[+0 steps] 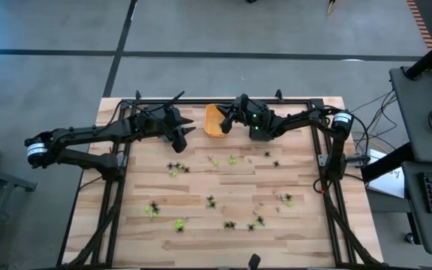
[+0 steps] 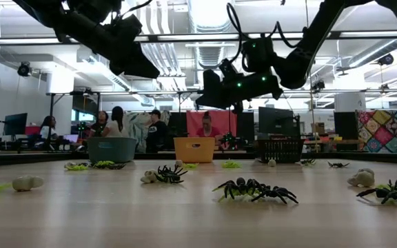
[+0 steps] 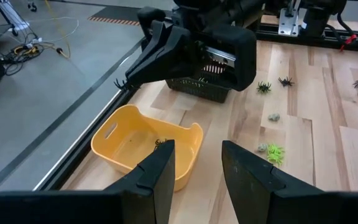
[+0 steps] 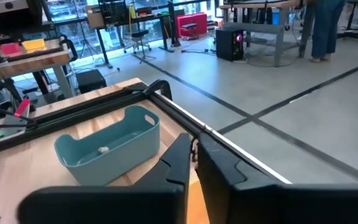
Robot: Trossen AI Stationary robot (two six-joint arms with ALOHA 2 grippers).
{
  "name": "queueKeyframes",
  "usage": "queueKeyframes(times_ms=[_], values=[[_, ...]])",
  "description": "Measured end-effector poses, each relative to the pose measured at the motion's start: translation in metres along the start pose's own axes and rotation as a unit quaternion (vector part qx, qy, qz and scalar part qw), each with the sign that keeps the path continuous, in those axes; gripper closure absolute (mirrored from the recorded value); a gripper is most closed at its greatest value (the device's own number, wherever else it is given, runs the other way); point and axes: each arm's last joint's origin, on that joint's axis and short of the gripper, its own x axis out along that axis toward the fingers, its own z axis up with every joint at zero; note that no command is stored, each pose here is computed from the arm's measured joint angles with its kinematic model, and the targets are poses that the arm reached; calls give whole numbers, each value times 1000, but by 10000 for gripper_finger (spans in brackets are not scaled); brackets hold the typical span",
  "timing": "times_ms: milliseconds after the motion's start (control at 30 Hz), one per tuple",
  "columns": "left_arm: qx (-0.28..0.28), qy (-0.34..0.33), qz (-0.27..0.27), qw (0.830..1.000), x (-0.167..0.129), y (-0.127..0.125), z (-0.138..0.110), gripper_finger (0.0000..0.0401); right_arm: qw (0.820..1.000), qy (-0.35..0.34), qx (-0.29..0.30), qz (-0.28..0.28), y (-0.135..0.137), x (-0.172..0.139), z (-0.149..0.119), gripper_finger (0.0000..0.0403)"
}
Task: Sort Halloween decoration
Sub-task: Put the black spider toy into the orange bin, then put the white skull toy into the blue bin
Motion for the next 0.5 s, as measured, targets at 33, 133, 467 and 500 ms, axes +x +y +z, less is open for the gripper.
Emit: queueKeyframes(times_ms=[33, 133, 467, 500], values=[[0, 0, 0, 1000, 0, 0, 0, 286, 1000, 1, 2, 0, 0, 0, 0, 367], [0, 0, 0, 1000, 0, 0, 0, 286, 1000, 1, 4, 0, 0, 0, 0, 341], [0, 0, 0, 1000, 0, 0, 0, 286, 1000, 1, 5, 1, 0, 0, 0, 284], [0, 0, 0, 1000, 0, 0, 0, 286, 1000, 0, 5, 1, 0, 0, 0, 281]])
